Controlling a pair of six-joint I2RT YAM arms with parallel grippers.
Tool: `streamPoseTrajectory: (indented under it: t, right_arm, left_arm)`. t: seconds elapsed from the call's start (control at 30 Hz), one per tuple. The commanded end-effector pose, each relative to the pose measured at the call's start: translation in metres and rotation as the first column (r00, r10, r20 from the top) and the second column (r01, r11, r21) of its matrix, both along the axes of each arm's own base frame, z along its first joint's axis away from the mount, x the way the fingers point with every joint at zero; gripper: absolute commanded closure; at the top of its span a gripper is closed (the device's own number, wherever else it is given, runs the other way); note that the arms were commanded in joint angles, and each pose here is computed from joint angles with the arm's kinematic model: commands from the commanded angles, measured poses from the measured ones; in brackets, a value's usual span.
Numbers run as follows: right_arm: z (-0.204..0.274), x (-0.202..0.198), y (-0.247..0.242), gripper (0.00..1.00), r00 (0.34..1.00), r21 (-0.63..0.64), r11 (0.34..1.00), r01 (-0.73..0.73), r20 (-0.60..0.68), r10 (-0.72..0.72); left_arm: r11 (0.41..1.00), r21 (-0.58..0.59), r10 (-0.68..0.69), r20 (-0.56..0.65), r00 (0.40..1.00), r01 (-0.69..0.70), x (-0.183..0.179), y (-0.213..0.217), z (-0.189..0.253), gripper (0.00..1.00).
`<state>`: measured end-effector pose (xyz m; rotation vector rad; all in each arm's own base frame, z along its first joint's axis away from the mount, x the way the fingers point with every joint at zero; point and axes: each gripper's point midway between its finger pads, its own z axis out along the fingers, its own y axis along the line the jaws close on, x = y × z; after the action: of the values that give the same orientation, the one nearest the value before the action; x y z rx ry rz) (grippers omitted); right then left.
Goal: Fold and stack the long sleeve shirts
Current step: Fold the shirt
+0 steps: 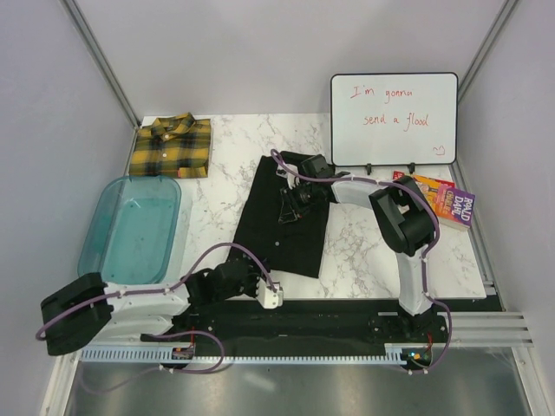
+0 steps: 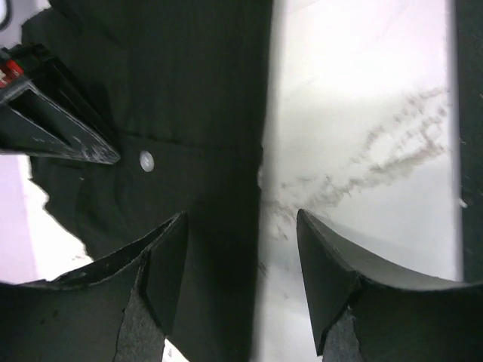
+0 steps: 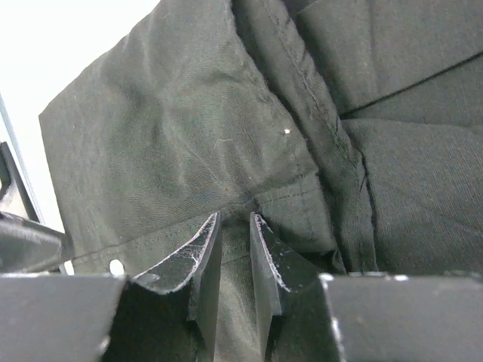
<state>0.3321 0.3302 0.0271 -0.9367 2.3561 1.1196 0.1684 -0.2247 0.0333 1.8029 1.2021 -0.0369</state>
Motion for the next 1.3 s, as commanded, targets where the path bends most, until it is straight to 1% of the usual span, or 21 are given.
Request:
streamPoseTrajectory:
  t: [0.0,0.1,0.2,0.23,0.3,0.33,0.37,0.4,0.43,0.5,0.53,0.57,0.63,0.7,0.77,0.83,0.9,0.93,1.07,1.2,1.27]
  right_arm:
    - [-0.026,0.0,-0.004,0.71,0.999,-0.051,0.998,-0.041,0.015,0.042]
    - [-0.033,-0.005,-0.007,0.71,0.998,-0.064,0.996,-0.061,0.001,0.061]
    - [-0.04,-0.01,-0.009,0.72,0.997,-0.068,0.995,-0.079,-0.018,0.078]
    - [-0.042,-0.012,-0.009,0.72,0.996,-0.071,0.994,-0.083,-0.021,0.082]
    - [-0.045,-0.018,-0.009,0.72,0.995,-0.072,0.992,-0.1,-0.028,0.098]
    - [-0.045,-0.022,-0.009,0.72,0.994,-0.072,0.992,-0.108,-0.028,0.106]
    - [-0.045,-0.029,-0.007,0.72,0.992,-0.073,0.989,-0.126,-0.027,0.124]
    - [-0.043,-0.033,-0.006,0.72,0.991,-0.074,0.988,-0.133,-0.024,0.132]
    - [-0.042,-0.038,-0.005,0.72,0.99,-0.073,0.987,-0.143,-0.021,0.142]
    - [-0.033,-0.054,0.0,0.71,0.985,-0.059,0.984,-0.17,-0.022,0.169]
    - [-0.03,-0.058,0.002,0.71,0.984,-0.052,0.983,-0.177,-0.022,0.176]
    - [-0.018,-0.059,0.005,0.7,0.984,-0.035,0.983,-0.18,-0.008,0.18]
    - [0.007,-0.054,0.01,0.68,0.984,-0.007,0.984,-0.18,0.002,0.18]
    - [0.037,-0.05,0.01,0.66,0.981,0.017,0.981,-0.195,0.011,0.195]
    - [0.072,-0.028,0.011,0.64,0.982,0.044,0.984,-0.174,0.084,0.17]
    - [0.091,-0.006,0.009,0.63,0.977,0.048,0.986,-0.159,0.155,0.15]
    - [0.087,0.012,0.0,0.62,0.974,0.012,0.99,-0.142,0.179,0.137]
    - [0.094,0.029,0.001,0.62,0.962,-0.002,0.99,-0.143,0.235,0.139]
    - [0.061,0.065,-0.003,0.63,0.964,-0.067,0.993,-0.102,0.242,0.115]
    - [0.029,0.081,-0.01,0.65,0.96,-0.131,0.986,-0.1,0.249,0.131]
    - [0.011,0.08,-0.011,0.66,0.961,-0.146,0.982,-0.119,0.232,0.151]
  left_arm:
    - [1.0,0.023,-0.011,0.11,0.994,0.009,0.009,-0.012,-0.008,0.33]
    - [0.999,0.052,-0.006,0.132,0.991,-0.001,0.016,-0.017,-0.015,0.36]
    - [0.997,0.071,-0.002,0.135,0.991,-0.007,0.021,-0.023,-0.019,0.46]
    - [0.997,0.074,-0.006,0.135,0.991,-0.004,0.022,-0.025,-0.019,0.57]
    - [0.998,0.066,-0.016,0.141,0.99,0.006,0.022,-0.031,-0.012,0.7]
    - [0.995,0.097,-0.026,0.107,0.994,0.016,0.016,-0.028,-0.018,0.83]
    - [0.993,0.117,-0.034,0.073,0.997,0.025,0.012,-0.027,-0.019,0.88]
    - [0.995,0.099,-0.037,0.046,0.998,0.032,0.011,-0.036,-0.008,0.92]
    - [0.988,0.14,-0.05,-0.058,0.997,0.057,-0.007,-0.028,-0.014,0.98]
    - [0.991,0.102,-0.068,-0.13,0.989,0.082,-0.02,-0.04,0.008,0.98]
    - [0.991,0.069,-0.099,-0.201,0.975,0.115,-0.039,-0.043,0.018,0.98]
    - [0.986,0.099,-0.107,-0.253,0.961,0.136,-0.052,-0.039,0.023,0.98]
    - [0.983,0.087,-0.122,-0.353,0.928,0.162,-0.078,-0.038,0.032,0.98]
    - [0.978,0.125,-0.092,-0.446,0.89,0.164,-0.093,-0.03,0.04,0.98]
    - [0.978,0.143,-0.051,-0.537,0.842,0.151,-0.107,-0.025,0.048,0.98]
    - [0.979,0.113,-0.071,-0.594,0.801,0.17,-0.12,-0.026,0.058,0.98]
    - [0.977,0.096,-0.09,-0.62,0.779,0.19,-0.126,-0.029,0.07,0.98]
    - [0.977,0.093,-0.089,-0.639,0.764,0.192,-0.13,-0.03,0.073,0.98]
    - [0.976,0.083,-0.091,-0.682,0.726,0.2,-0.132,-0.042,0.09,0.98]
    - [0.963,0.084,-0.124,-0.706,0.697,0.256,-0.131,-0.046,0.098,0.98]
    - [0.967,0.077,-0.114,-0.718,0.686,0.241,-0.12,-0.048,0.106,0.98]
